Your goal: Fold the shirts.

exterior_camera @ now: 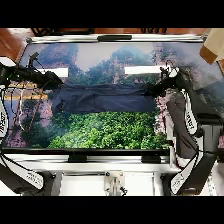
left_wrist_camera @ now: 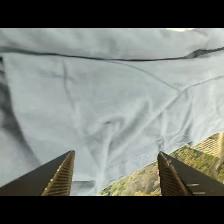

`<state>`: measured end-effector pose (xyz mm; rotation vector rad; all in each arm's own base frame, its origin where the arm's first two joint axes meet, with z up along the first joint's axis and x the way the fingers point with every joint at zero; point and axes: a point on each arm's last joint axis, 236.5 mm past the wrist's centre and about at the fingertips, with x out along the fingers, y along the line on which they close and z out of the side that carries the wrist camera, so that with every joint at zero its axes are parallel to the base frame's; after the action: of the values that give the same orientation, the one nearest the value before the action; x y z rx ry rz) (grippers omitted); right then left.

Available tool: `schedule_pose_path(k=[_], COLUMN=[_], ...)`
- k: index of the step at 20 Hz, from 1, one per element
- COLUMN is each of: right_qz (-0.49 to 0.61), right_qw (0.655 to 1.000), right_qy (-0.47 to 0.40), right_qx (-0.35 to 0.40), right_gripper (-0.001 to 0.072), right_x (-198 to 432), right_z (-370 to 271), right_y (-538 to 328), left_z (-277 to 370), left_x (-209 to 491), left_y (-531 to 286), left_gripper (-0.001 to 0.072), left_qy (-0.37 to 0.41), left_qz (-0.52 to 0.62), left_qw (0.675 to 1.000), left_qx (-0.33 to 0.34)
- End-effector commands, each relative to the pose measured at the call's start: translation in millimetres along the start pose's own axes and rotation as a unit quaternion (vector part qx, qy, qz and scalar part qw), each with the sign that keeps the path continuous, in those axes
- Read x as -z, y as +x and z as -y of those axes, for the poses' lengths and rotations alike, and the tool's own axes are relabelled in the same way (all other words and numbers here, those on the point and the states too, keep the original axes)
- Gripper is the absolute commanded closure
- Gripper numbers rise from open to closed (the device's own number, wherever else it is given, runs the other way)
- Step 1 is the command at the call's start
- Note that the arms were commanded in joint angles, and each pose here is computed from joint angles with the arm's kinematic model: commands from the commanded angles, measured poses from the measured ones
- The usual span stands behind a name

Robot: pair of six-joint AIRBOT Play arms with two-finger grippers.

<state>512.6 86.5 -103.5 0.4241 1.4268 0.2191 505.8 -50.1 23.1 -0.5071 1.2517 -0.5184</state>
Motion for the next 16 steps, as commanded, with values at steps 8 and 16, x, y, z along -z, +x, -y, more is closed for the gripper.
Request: schedule_pose_path(k=[8,16], right_qz=[0.102,0.128], right_qw=[0.992,0.985], right_qy=[-0.068,-0.105], right_qx=[-0.027,-0.058], right_gripper=[0.0635,0.0634], right_x=[-3.3,59.5], right_z=[-78.5,-157.3], right_y=[-131.7,-222.8], left_z=[42.4,146.6], left_x=[7.7,45.6], left_y=[8.8,59.7], left_gripper=[0.0611,0.0619], left_qy=[0.022,0.070], left_qz=[-0.018,-0.072], left_qw=[0.999,0.986], left_qx=[0.043,0.134])
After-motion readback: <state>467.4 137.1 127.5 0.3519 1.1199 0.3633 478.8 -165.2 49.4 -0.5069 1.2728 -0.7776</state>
